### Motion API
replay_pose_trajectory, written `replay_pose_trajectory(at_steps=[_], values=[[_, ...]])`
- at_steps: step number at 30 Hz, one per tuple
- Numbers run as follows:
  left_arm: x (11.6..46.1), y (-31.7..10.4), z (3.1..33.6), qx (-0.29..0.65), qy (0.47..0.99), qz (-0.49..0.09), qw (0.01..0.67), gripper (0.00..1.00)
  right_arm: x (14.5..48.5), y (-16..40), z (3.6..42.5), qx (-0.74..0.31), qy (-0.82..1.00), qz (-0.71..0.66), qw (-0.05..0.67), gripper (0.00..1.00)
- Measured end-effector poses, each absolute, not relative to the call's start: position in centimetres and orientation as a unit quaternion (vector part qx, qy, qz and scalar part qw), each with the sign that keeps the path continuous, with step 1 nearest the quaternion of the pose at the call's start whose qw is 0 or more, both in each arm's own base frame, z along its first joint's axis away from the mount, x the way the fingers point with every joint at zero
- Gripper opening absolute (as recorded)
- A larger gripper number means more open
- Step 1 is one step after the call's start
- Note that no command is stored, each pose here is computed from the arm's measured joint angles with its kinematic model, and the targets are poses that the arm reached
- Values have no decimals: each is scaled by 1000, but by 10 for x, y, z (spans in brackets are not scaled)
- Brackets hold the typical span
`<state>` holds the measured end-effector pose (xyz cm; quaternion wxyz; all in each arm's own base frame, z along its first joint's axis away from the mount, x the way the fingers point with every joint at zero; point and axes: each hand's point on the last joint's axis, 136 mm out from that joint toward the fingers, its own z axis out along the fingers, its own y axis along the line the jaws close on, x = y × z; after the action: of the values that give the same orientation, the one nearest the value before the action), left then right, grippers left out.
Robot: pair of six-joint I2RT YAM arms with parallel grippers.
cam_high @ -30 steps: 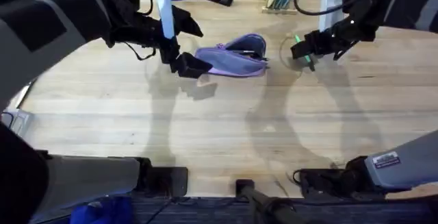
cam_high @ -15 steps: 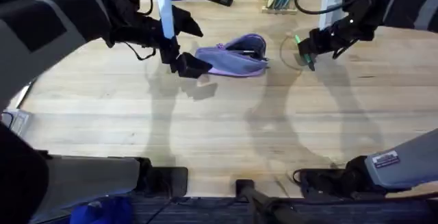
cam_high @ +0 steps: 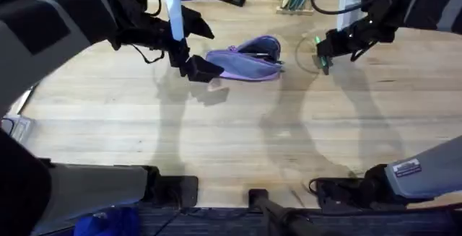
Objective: Unzip the bag, pick up the pens from the table one at a time and place them inside, then zip the bag closed.
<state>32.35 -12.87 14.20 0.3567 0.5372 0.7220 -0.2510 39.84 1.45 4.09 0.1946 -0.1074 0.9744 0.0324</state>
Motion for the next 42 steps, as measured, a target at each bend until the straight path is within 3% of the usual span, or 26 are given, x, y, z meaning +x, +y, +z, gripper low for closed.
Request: replay_pose_trajectory(at_steps=[8,20,30,42], values=[[323,-129,142,537,722,-251,357,994,396,16,50,-109,973,35,200,31],[323,-129,142,537,722,-251,357,993,397,39,160,-157,927,42,340,31],[323,-129,142,537,722,-251,357,994,371,111,216,-349,840,55,412,31],[323,-129,142,537,722,-251,357,994,319,157,189,-627,700,10,341,31]])
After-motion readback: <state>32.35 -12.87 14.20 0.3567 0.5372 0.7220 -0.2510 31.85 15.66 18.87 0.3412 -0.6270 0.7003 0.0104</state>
